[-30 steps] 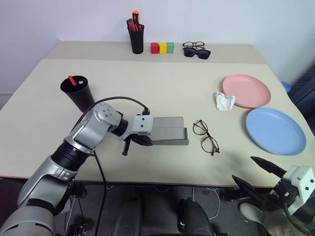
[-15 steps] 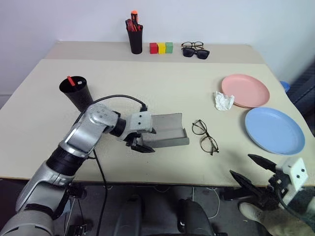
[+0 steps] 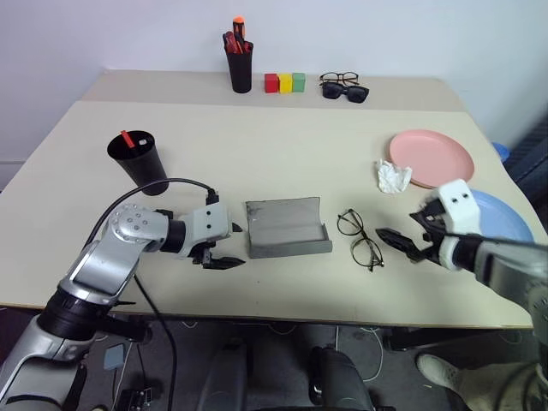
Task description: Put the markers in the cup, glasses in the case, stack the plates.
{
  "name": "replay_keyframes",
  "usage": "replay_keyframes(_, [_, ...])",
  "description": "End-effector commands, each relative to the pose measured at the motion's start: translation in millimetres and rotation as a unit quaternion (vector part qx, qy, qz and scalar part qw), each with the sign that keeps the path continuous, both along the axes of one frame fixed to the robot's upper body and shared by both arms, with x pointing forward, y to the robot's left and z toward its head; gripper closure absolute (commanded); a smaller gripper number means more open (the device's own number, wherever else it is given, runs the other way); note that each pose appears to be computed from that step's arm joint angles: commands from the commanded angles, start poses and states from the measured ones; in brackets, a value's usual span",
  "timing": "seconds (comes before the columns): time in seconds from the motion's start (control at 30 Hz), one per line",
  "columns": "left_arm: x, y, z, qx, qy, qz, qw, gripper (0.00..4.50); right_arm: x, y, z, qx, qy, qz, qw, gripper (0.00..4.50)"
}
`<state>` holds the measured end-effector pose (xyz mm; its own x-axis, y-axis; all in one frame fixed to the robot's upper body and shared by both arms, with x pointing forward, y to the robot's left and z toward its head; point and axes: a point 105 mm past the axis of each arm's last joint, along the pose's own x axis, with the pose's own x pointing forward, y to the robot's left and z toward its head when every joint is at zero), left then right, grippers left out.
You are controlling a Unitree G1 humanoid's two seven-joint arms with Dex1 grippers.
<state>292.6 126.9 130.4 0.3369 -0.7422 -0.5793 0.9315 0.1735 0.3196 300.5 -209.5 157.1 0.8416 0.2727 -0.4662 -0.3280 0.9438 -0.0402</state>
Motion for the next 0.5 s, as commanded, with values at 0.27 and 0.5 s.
replay_keyframes(0.27, [-8, 0, 2, 0.005, 0.000, 0.030, 1.000, 1.03, 9, 9, -19, -0.026, 0.080, -0.049, 0.995, 0.00])
replay_keyframes(0.5, [-15, 3, 3, 0.005, 0.007, 0.039, 0.999, 1.03, 10, 11, -20, -0.027, 0.092, -0.031, 0.995, 0.00])
